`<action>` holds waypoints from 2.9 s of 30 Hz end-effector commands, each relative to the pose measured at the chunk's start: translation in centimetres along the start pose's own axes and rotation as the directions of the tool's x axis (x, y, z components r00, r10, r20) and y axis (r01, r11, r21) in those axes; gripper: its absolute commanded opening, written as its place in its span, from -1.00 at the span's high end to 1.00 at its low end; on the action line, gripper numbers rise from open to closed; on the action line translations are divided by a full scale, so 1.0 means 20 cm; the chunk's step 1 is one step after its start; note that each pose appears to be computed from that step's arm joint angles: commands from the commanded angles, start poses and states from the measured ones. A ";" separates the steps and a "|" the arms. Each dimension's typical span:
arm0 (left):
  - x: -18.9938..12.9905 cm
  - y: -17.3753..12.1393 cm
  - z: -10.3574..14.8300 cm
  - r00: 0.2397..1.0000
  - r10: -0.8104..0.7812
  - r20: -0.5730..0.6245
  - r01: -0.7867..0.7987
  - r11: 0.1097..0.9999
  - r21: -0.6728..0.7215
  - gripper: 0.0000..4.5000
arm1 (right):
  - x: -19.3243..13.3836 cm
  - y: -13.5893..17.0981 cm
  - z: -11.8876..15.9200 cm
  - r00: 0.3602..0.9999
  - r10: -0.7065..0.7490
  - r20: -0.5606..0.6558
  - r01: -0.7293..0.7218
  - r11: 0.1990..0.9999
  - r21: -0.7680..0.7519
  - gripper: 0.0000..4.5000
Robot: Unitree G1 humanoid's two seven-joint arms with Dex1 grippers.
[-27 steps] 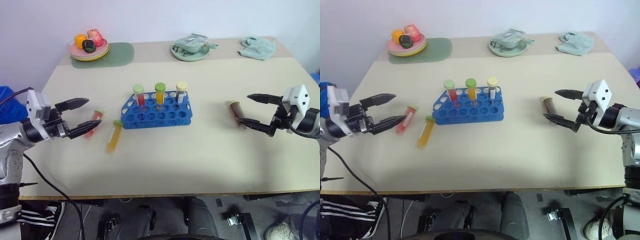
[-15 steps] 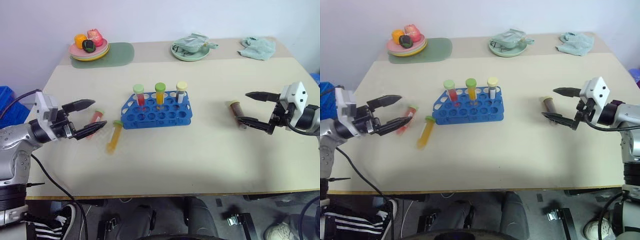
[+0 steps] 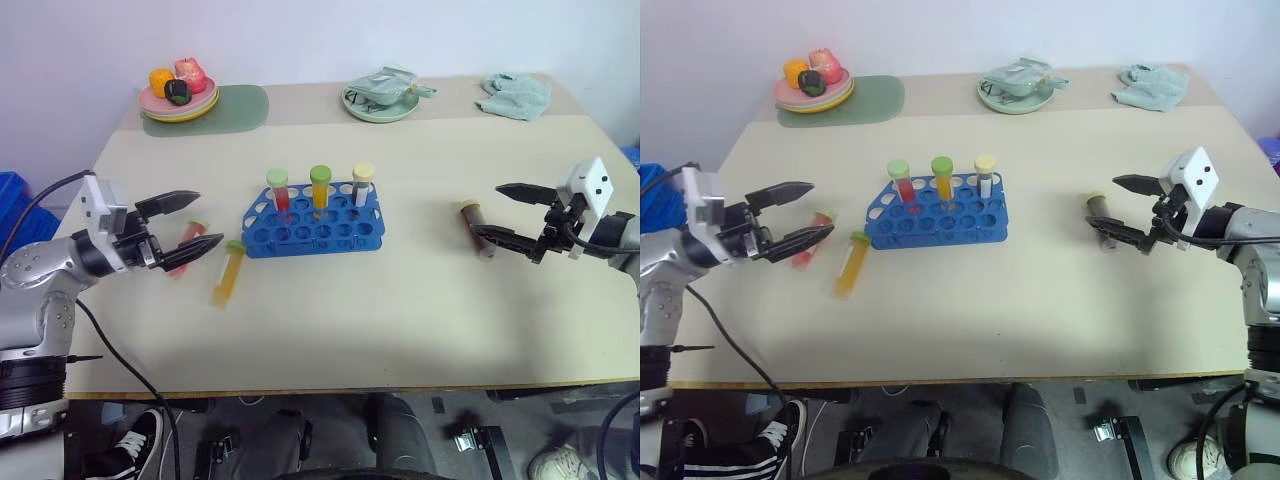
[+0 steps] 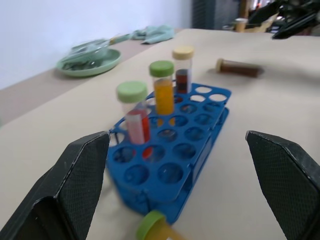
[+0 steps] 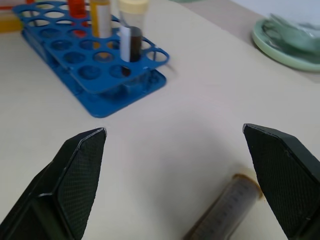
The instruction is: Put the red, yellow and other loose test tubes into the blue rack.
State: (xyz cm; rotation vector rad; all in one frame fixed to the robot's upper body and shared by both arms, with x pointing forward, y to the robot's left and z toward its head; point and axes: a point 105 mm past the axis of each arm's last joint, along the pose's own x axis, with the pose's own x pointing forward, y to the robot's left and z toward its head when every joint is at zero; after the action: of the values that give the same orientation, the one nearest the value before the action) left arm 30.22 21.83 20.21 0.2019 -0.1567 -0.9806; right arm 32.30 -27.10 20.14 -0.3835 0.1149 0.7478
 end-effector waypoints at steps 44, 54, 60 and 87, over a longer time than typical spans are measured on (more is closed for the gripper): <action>0.04 -0.18 -0.02 0.999 0.022 0.042 -0.021 1.000 -0.007 -0.98 | 0.34 -0.22 -0.17 0.632 -0.097 -0.769 0.532 0.776 0.339 -1.00; 0.03 -0.20 -0.01 0.998 0.041 0.042 -0.040 0.999 -0.014 -1.00 | 0.38 -0.20 -0.23 0.632 -0.094 -0.769 0.517 0.791 0.328 0.50; 0.04 -0.17 0.00 0.998 0.040 0.043 -0.040 0.999 0.006 -1.00 | 0.43 -0.21 -0.12 0.733 -0.093 -0.674 0.472 0.783 0.406 0.66; 0.05 0.01 0.05 0.999 -0.032 0.021 0.032 0.999 0.009 -1.00 | 0.63 0.61 0.45 0.731 -0.185 0.656 0.032 0.971 0.238 0.66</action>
State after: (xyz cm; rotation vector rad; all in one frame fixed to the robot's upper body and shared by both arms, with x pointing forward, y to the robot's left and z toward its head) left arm 31.04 20.91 20.26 0.1973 -0.1514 -0.9993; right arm 33.69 -8.59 20.50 0.1391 -0.4278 0.6771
